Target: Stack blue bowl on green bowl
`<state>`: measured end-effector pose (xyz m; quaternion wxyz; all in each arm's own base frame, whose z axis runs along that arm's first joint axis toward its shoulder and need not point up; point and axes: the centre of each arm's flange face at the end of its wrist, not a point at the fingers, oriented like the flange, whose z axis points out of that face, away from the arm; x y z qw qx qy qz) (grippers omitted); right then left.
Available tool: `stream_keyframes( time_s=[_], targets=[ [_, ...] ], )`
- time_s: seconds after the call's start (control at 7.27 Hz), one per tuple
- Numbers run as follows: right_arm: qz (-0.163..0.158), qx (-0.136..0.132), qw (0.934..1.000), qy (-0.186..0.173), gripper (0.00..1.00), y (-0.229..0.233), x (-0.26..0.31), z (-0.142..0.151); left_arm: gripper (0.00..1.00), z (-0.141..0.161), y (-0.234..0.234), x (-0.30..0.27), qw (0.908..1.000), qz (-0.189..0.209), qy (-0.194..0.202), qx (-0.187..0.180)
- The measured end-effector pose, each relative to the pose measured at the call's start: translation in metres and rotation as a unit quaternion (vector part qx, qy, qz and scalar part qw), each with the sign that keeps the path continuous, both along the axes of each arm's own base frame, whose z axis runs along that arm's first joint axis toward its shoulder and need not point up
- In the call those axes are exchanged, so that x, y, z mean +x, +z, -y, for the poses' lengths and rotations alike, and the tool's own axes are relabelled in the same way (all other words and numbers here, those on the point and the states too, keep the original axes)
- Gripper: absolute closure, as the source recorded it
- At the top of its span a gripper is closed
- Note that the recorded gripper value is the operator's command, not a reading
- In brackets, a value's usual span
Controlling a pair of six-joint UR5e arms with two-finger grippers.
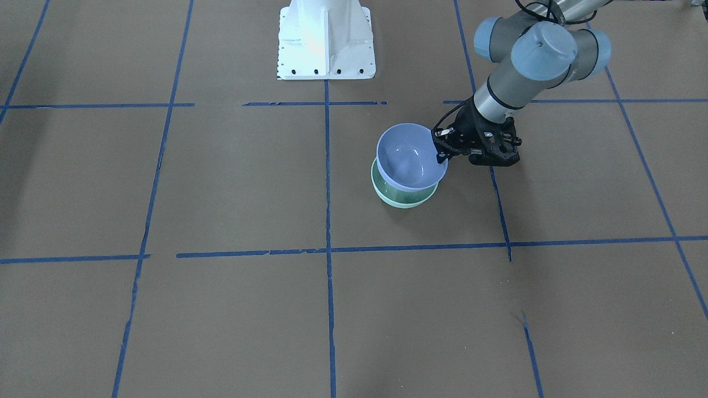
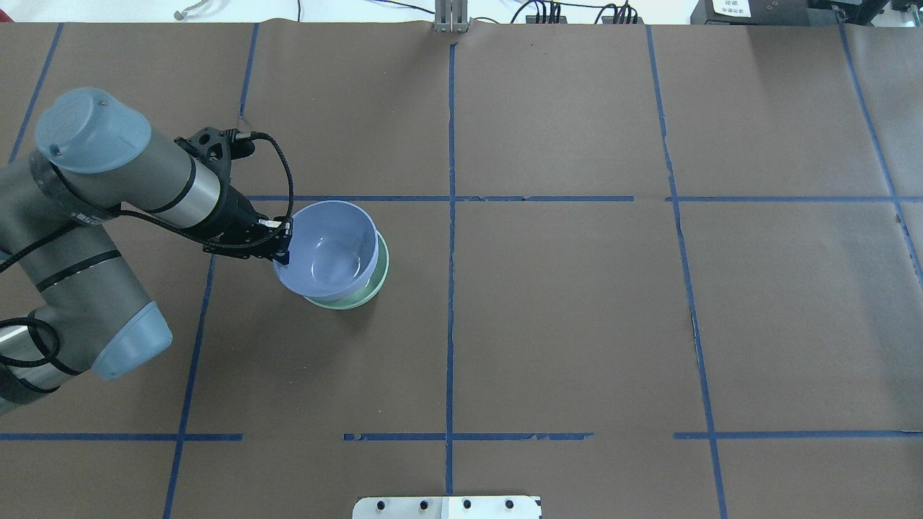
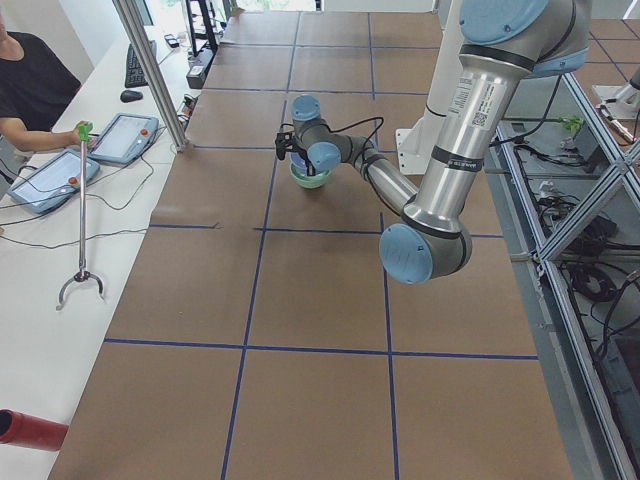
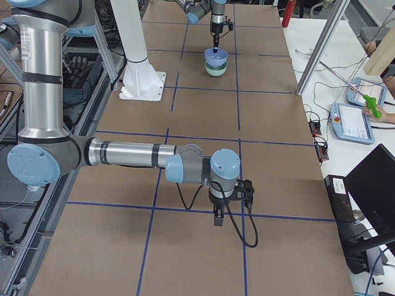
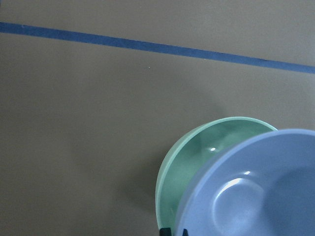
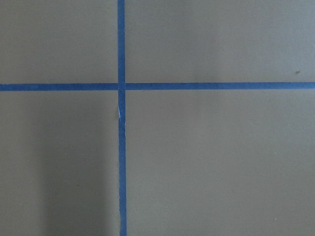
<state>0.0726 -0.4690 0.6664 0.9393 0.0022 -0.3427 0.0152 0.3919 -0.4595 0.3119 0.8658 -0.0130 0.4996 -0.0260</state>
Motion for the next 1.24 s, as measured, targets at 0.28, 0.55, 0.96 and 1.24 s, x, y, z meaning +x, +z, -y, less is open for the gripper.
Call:
stream_keyframes(
  time_s=[0.28, 0.55, 0.96, 1.24],
  targets=[
    [0.000, 0.000, 1.0000, 0.000, 0.00, 0.000, 0.000, 0.000, 1.00, 0.001, 0.002, 0.002, 1.0000, 0.001, 0.001, 0.000],
    [0.000, 0.000, 1.0000, 0.000, 0.00, 0.000, 0.000, 0.000, 0.00, 0.002, 0.002, 0.003, 1.0000, 0.001, 0.002, 0.001],
    [0.000, 0.000, 1.0000, 0.000, 0.00, 0.000, 0.000, 0.000, 0.00, -0.002, 0.005, 0.012, 0.9997, -0.014, 0.009, 0.016],
    [0.000, 0.000, 1.0000, 0.000, 0.00, 0.000, 0.000, 0.000, 0.00, -0.003, 0.000, 0.005, 0.9994, -0.022, 0.006, 0.028]
  ],
)
